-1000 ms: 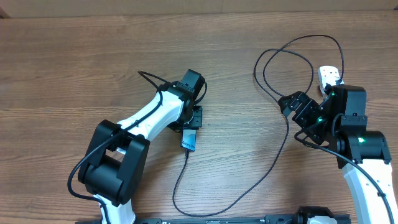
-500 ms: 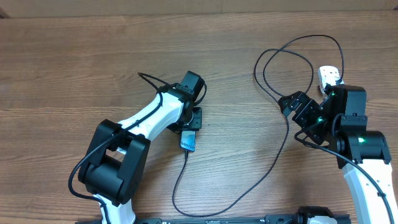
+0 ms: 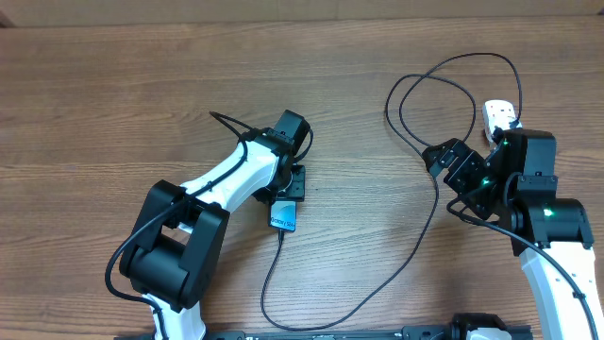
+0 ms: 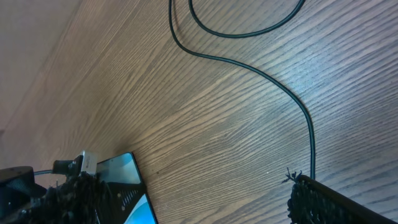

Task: Plug charger to phone and switch on socket

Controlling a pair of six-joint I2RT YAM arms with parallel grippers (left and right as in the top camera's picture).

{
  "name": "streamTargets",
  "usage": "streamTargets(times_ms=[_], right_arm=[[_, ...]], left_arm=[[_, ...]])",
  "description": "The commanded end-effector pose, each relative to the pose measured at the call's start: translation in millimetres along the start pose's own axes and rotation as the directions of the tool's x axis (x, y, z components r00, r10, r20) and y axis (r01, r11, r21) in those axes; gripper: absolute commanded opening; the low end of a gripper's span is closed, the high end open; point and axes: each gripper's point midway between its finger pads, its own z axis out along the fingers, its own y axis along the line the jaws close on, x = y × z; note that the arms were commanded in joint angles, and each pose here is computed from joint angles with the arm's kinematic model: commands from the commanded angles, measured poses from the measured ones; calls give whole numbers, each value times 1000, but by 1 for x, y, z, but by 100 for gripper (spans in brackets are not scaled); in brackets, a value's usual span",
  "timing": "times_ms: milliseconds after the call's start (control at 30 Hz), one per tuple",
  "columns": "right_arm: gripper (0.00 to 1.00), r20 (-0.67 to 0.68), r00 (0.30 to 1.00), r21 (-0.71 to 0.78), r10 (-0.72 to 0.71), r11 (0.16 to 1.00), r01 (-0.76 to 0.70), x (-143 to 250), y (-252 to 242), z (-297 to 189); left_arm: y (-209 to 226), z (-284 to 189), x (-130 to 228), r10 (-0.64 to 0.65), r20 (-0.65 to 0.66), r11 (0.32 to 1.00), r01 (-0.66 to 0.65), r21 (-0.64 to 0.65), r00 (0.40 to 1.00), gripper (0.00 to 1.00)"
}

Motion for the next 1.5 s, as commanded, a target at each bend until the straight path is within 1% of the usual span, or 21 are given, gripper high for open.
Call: streamTargets(times_ms=[0,33,100,400,500,600,667,1000,1467], right_arm=[[100,33,999,-7,-17,1000,18,-7,5,-7],[100,33,999,-7,-17,1000,18,-7,5,-7],[100,33,999,-7,-17,1000,18,-7,5,-7],[100,33,999,-7,-17,1000,18,-7,5,-7],[100,33,999,-7,-17,1000,18,-7,5,-7],[100,33,999,-7,-17,1000,18,-7,5,-7],[100,33,999,-7,-17,1000,18,-7,5,-7],[100,33,999,-7,-17,1000,18,-7,5,-7],[100,33,999,-7,-17,1000,18,-7,5,-7]], left_arm=[[5,11,9,15,-33,999,-16,-31,999,55],[5,11,9,15,-34,999,-16,-31,999,55],[6,11,9,15,-34,999,-16,-32,999,62],[5,11,9,15,-33,999,-16,-31,999,61],[5,11,9,15,-33,999,-16,-31,999,65],[5,11,9,15,-33,999,-16,-31,999,66],[5,11,9,15,-33,999,-16,-31,999,68],[5,11,9,15,-33,999,-16,-31,999,70],[5,11,9,15,-33,999,-16,-31,999,71]])
